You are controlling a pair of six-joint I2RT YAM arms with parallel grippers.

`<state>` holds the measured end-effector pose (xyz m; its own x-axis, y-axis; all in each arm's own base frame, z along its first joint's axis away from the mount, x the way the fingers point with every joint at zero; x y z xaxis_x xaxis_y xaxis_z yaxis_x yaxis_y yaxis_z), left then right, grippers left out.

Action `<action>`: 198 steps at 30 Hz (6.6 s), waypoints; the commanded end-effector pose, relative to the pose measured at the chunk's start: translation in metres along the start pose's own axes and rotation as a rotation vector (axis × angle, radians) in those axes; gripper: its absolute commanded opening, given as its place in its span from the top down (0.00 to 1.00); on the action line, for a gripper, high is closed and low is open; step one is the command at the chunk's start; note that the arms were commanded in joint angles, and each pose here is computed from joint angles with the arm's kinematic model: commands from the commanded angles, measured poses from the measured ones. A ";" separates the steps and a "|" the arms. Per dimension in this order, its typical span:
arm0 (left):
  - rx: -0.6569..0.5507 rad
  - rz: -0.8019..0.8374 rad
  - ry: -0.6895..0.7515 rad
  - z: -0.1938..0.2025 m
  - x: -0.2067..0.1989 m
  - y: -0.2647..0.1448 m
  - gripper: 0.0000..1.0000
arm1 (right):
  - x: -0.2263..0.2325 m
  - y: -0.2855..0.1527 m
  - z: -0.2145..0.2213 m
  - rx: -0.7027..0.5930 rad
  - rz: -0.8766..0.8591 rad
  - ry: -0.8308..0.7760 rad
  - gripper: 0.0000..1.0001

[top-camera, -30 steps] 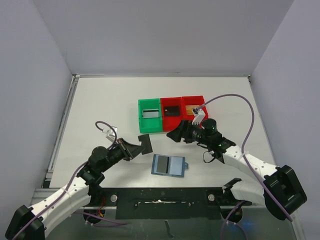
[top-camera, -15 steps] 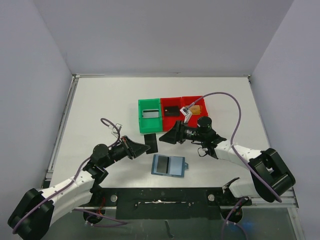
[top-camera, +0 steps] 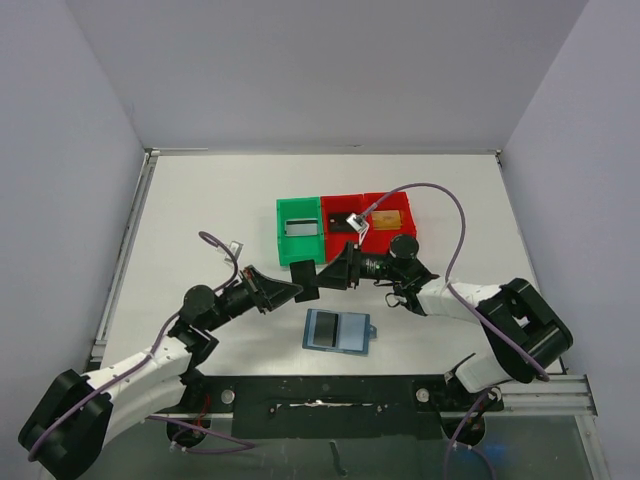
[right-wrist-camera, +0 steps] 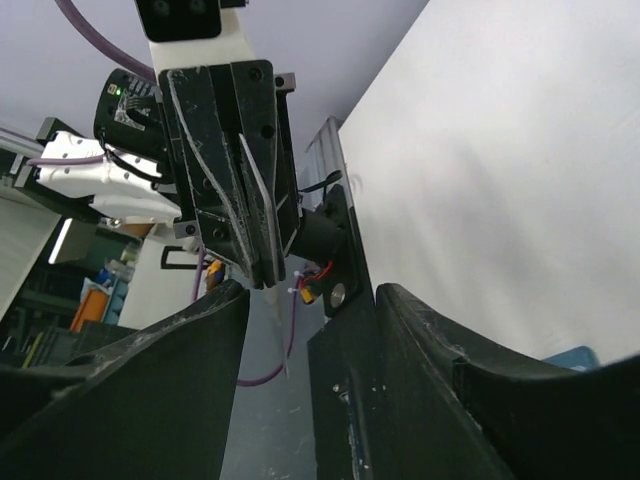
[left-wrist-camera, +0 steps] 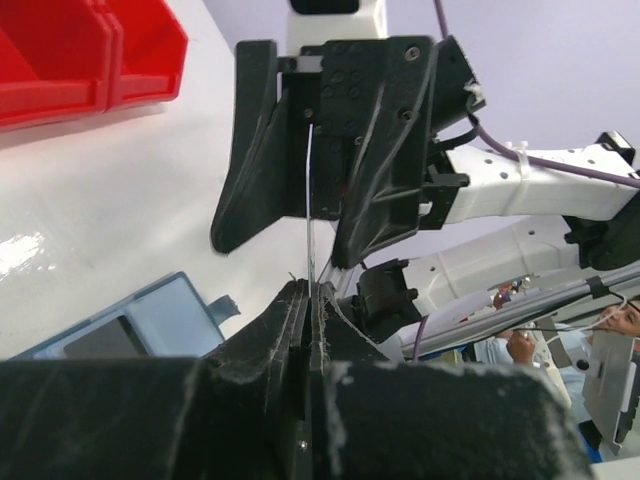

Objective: Take the credit cards out of the card holder

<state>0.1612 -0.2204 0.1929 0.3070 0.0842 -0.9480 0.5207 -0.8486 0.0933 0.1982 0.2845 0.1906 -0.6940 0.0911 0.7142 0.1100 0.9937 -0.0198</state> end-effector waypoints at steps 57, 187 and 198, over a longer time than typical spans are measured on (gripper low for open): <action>0.046 0.197 0.032 0.007 -0.046 -0.008 1.00 | 0.065 0.006 -0.020 -0.096 -0.192 -0.113 0.92; -0.345 -0.864 0.401 -0.171 0.037 -0.105 0.26 | -0.227 -0.026 -0.116 0.709 0.879 -1.491 0.59; -0.334 -0.863 0.395 -0.170 0.039 -0.104 0.26 | -0.212 -0.027 -0.128 0.617 0.888 -1.443 0.54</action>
<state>0.2429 -0.0395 0.1716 -0.1413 0.8152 -0.5617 0.8264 -0.2153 -0.5203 0.4301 0.2257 0.0789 -0.6889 0.1022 -0.7176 0.6873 0.4065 -0.6019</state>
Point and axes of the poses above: each gripper's point midway between its finger pads, its own y axis out along the fingers, its own x axis along the line the jaws close on, z = x × y, the point moved 4 cm from there along -y, back along the fingers, and after that the axes turned 12 degrees about -y, right-handed, at the moved point
